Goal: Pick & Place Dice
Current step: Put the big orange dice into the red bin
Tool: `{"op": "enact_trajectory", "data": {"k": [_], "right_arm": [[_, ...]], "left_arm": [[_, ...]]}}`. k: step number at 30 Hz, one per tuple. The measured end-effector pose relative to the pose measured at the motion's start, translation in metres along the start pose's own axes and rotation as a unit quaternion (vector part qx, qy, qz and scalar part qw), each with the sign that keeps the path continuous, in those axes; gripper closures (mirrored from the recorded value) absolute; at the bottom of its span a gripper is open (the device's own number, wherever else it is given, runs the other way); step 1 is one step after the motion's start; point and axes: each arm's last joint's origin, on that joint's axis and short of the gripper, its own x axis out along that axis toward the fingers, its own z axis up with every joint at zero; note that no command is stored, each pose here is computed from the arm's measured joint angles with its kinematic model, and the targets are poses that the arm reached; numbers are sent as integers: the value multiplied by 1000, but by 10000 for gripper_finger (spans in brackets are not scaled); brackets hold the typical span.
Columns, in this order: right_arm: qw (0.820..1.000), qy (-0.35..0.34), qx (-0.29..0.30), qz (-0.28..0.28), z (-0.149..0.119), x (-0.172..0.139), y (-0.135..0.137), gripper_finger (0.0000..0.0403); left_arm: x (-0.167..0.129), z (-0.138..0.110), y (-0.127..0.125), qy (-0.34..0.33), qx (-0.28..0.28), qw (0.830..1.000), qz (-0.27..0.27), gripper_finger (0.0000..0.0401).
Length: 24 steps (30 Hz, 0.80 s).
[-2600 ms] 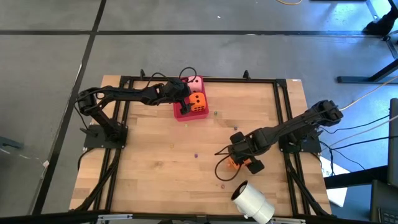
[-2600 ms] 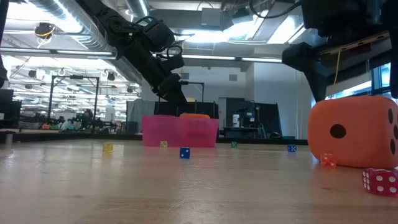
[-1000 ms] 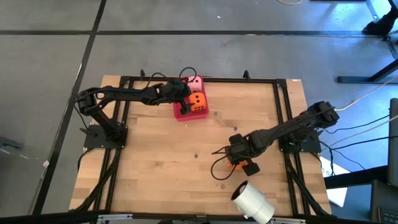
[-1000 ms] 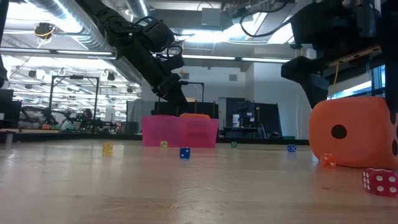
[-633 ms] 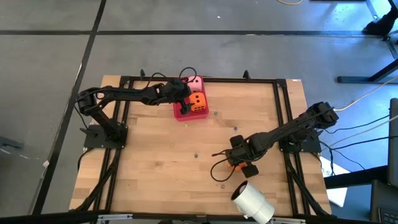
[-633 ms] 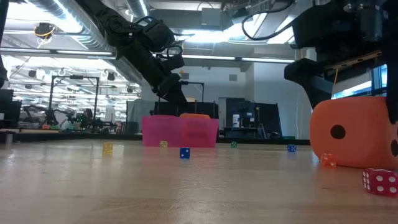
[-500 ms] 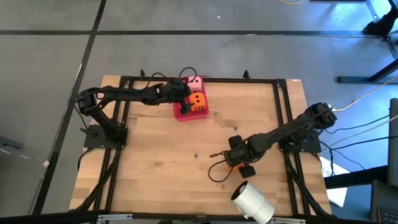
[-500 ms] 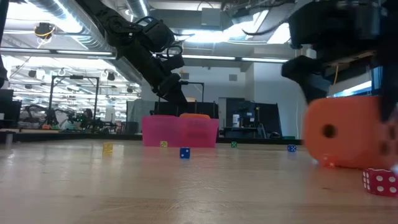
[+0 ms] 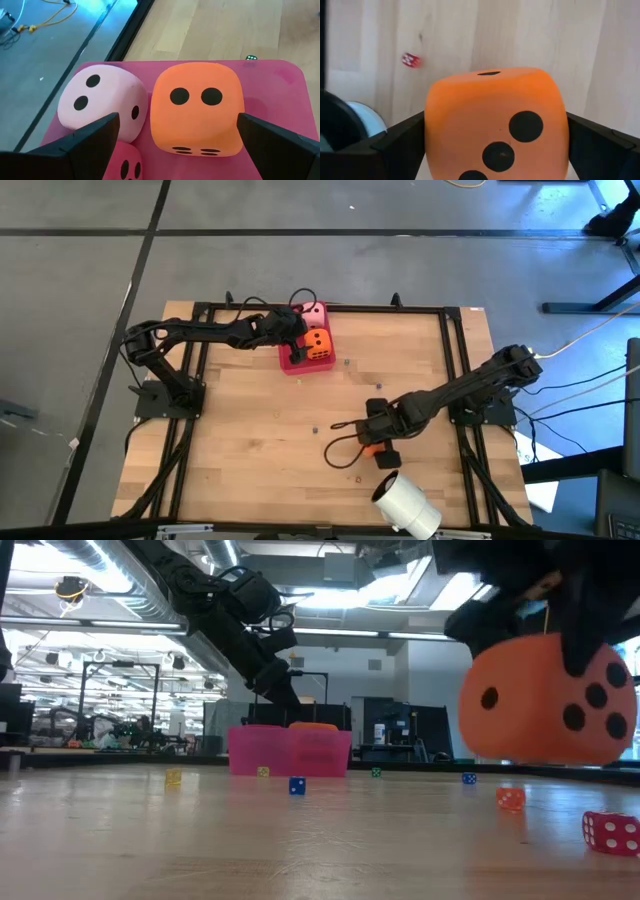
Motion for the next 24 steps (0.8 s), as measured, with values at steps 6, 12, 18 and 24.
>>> {"op": "enact_trajectory", "data": {"k": [6, 12, 18, 24], "right_arm": [[998, -38, -36, -21, 14, -15, 0, 3], [984, -62, -81, -146, 23, -26, -17, 3], [983, -72, -59, -157, 32, -29, -52, 3], [986, -83, -25, -142, 38, -31, -87, 3]], "left_arm": [[0, 0, 0, 0, -17, 1000, 0, 1], [0, 0, 0, 0, -62, 998, -1, 1], [-4, 3, -1, -8, -93, 996, -3, 1], [-32, 22, 0, -67, -96, 993, -4, 1]]}}
